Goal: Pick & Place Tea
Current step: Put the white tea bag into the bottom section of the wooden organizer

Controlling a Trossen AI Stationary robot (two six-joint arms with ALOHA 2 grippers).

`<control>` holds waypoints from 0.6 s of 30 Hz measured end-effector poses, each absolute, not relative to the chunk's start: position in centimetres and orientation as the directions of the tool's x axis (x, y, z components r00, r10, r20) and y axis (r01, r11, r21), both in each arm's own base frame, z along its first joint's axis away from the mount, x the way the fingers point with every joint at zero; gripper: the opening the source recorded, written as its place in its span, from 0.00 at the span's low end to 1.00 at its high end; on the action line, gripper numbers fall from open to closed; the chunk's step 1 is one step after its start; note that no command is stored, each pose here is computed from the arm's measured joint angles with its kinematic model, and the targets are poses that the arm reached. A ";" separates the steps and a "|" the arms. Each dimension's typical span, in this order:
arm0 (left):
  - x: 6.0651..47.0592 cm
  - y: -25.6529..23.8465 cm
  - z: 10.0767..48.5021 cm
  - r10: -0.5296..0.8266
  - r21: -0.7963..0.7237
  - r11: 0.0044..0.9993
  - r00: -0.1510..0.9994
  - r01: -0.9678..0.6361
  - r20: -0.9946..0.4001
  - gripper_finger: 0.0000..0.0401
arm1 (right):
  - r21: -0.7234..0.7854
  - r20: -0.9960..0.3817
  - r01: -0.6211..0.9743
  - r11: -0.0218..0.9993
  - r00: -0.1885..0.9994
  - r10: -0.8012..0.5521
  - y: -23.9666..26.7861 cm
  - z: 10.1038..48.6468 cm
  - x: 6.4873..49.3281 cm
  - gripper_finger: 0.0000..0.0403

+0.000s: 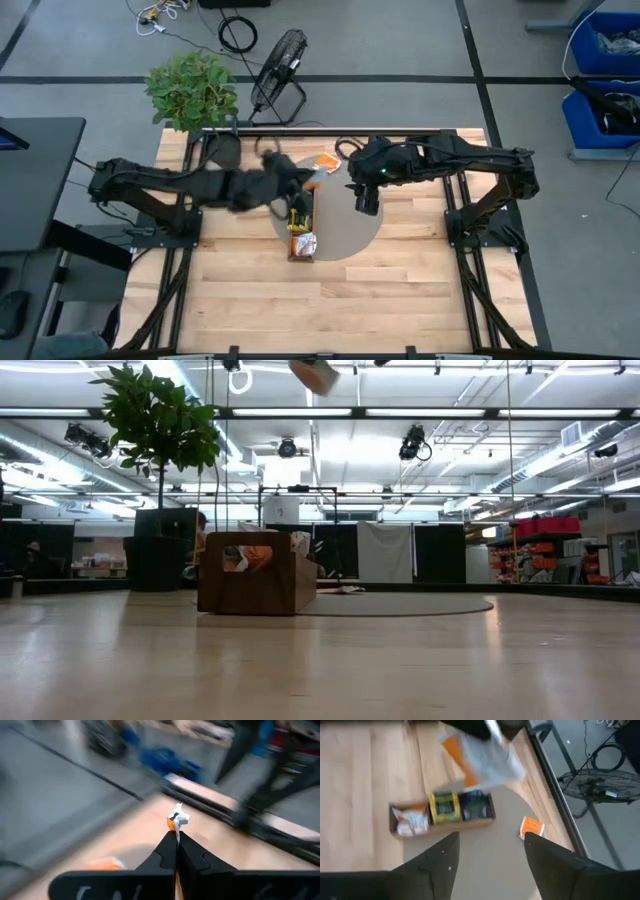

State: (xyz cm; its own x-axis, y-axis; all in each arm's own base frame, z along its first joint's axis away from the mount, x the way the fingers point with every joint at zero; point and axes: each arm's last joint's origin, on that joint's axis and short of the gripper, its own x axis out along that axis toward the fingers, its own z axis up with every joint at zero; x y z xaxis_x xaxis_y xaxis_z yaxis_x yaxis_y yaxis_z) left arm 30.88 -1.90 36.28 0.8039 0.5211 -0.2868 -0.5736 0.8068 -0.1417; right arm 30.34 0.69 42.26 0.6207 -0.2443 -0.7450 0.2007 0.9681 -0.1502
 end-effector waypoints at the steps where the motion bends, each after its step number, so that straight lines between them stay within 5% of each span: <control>1: 30.5 -2.5 36.6 0.588 -0.090 0.776 0.768 -0.624 -0.252 0.00 | -0.130 -0.731 0.223 0.966 0.637 -0.245 0.7 42.5 30.3 0.58; 10: 28.9 -6.2 37.3 0.839 0.162 0.544 0.538 -0.823 -0.086 0.00 | -0.002 -0.536 0.230 0.973 0.821 -0.195 -0.6 44.7 31.8 0.55; 13: 28.7 -6.9 37.3 0.868 0.246 0.492 0.493 -0.835 -0.062 0.00 | 0.229 -0.461 0.246 0.942 0.879 -0.117 -1.7 45.5 32.3 0.52; 18: 28.3 -7.2 37.4 0.899 0.338 0.422 0.437 -0.842 -0.035 0.00 | 0.621 -0.403 0.252 0.742 0.915 0.027 -4.1 45.3 33.6 0.50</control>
